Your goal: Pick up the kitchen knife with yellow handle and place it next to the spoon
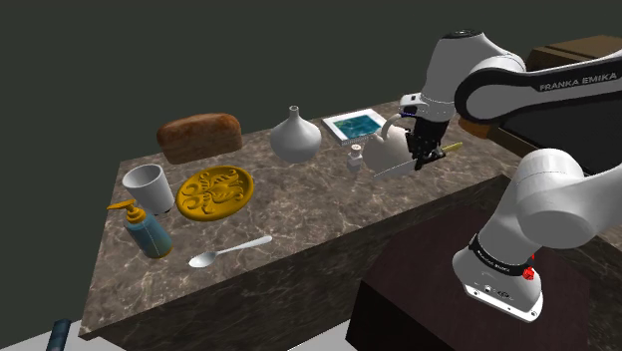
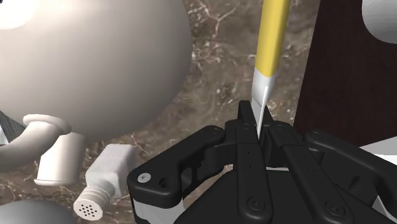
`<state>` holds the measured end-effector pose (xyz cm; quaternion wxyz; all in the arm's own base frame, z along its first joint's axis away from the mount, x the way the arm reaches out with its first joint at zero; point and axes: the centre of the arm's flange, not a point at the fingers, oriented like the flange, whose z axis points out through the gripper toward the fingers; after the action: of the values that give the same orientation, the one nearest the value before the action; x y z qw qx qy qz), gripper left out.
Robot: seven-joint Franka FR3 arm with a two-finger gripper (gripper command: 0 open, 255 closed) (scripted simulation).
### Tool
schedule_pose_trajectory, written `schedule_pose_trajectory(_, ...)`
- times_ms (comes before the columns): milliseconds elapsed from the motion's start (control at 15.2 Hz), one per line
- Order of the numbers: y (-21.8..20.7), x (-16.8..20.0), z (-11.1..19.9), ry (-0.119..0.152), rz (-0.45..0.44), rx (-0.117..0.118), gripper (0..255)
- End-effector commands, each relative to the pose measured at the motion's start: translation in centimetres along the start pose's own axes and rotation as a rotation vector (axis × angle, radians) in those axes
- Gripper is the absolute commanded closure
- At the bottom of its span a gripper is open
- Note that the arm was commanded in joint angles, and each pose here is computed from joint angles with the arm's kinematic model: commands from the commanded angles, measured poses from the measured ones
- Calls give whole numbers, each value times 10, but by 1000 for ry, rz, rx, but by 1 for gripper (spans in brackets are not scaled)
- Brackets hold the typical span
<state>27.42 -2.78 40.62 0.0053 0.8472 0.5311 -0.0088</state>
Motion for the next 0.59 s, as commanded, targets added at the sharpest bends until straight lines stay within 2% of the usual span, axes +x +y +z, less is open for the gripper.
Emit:
schedule_pose_trajectory(0, -1, -1, -10, 0, 0, 1, 255)
schedule_pose_trajectory(462, -1, -2, -43, 0, 0, 1, 255)
schedule_pose_trajectory(528, 1, 11, -44, 0, 0, 1, 255)
